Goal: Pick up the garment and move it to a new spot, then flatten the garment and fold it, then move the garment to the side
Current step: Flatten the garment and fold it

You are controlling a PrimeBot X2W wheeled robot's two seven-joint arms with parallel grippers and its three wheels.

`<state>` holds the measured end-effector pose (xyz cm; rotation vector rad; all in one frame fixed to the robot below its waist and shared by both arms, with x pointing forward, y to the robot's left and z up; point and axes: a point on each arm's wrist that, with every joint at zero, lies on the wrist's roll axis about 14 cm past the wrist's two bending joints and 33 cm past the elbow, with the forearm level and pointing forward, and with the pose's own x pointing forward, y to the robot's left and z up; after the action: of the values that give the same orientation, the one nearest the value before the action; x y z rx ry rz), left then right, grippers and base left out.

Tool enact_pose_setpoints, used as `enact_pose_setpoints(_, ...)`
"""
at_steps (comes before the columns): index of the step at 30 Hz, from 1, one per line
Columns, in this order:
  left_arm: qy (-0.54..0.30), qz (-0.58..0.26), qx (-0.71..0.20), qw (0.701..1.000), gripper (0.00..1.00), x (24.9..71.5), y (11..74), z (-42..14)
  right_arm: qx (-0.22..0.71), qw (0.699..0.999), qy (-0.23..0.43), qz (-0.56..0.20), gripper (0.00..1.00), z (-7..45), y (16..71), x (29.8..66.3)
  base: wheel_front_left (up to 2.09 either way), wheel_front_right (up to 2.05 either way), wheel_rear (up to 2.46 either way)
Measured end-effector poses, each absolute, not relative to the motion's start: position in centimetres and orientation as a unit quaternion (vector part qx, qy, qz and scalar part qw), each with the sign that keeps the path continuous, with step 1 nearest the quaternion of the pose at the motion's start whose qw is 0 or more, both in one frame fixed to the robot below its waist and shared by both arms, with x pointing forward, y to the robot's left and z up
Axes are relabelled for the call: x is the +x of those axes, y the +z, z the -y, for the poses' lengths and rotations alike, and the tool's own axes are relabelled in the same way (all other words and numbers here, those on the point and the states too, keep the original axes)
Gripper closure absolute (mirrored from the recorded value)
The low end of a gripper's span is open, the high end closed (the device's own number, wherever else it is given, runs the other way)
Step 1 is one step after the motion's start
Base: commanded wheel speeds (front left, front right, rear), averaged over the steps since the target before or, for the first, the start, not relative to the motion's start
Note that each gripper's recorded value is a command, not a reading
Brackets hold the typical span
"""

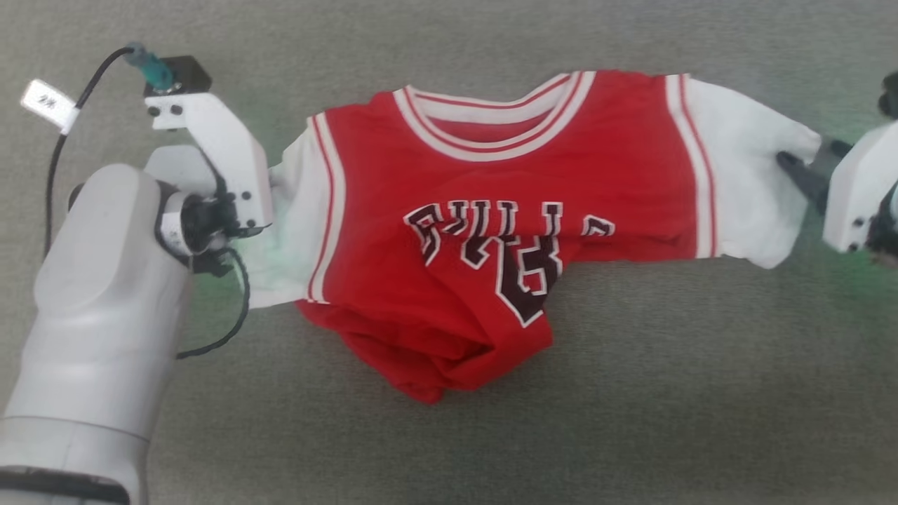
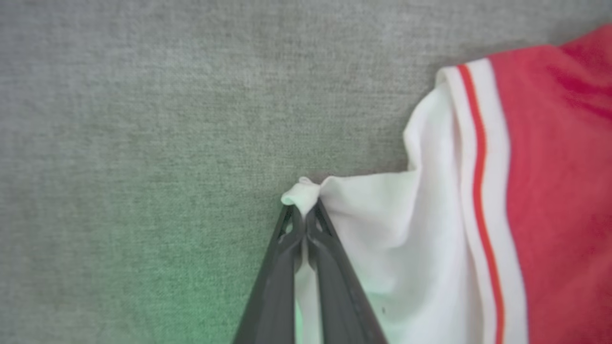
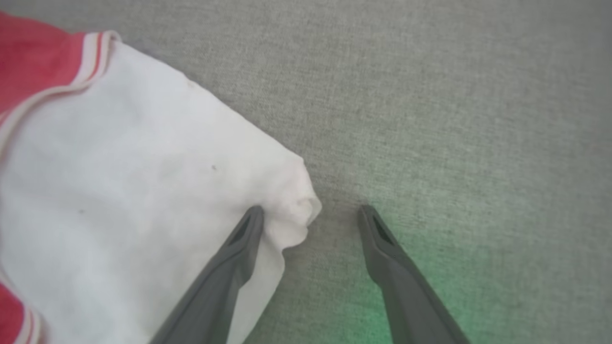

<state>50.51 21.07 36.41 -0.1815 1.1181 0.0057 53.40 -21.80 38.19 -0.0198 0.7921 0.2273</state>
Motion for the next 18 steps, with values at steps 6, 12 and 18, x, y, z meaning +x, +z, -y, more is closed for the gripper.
enact_pose_setpoints(6,0.005,-0.527,-0.092,0.845,1.0,50.7,35.8,-21.4,-0.008,0.862,0.127,-0.49,1.0,20.9,36.0,53.3,0.0,0.0,0.0)
enact_pose_setpoints(12,0.008,-0.519,-0.097,0.849,1.0,51.0,36.1,-21.6,0.003,0.853,0.139,-0.504,1.0,20.2,36.4,53.7,0.0,0.0,0.0)
enact_pose_setpoints(18,0.007,-0.5,-0.086,0.862,1.0,51.8,38.6,-21.9,0.012,0.868,0.152,-0.473,1.0,19.6,39.5,54.4,0.0,0.0,0.0)
